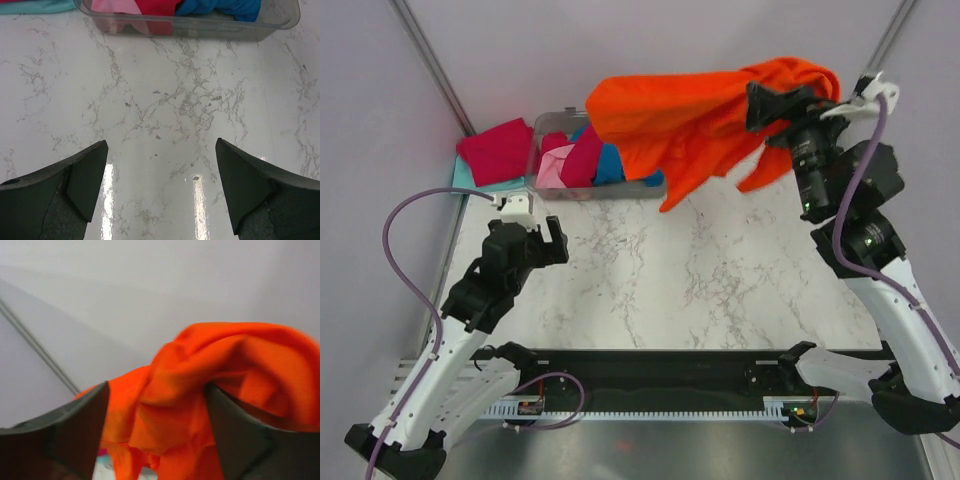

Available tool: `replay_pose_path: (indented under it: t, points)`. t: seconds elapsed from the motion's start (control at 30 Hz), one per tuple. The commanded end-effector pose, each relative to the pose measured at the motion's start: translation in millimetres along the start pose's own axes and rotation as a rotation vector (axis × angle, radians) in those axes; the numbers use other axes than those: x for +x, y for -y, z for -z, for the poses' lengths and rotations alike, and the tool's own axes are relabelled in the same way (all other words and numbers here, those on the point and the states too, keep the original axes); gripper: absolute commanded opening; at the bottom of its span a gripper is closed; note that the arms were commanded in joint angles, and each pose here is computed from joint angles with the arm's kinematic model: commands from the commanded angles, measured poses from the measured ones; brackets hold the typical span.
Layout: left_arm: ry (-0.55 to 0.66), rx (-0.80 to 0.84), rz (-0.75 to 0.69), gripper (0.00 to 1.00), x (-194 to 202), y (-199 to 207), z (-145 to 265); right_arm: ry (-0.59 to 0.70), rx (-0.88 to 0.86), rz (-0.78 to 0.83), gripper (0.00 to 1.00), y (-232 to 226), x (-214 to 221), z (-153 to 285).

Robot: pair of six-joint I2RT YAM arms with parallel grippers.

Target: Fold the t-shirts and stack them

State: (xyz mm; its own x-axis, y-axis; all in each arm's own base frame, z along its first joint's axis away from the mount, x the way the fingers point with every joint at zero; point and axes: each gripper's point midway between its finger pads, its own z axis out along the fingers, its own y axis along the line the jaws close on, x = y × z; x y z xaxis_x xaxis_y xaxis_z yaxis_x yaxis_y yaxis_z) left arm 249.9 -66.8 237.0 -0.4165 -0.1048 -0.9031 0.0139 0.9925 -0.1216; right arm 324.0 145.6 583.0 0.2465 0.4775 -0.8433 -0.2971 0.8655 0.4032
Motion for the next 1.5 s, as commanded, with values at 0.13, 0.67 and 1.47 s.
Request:
replay_pose_path:
  t: [0.13, 0.67, 1.47]
  points:
    - [-0.014, 0.018, 0.017, 0.95, 0, 6, -3, -0.611, 0.581, 0.044, 0.98, 162, 237, 142]
    - [-0.501, 0.293, 0.033, 0.83, 149, 137, 15, -0.802, 0.614, -0.085, 0.98, 190, 284, 255]
    - [-0.724, 0.372, -0.051, 0.7, 250, 198, -31, -0.885, 0.55, -0.068, 0.98, 195, 323, 271]
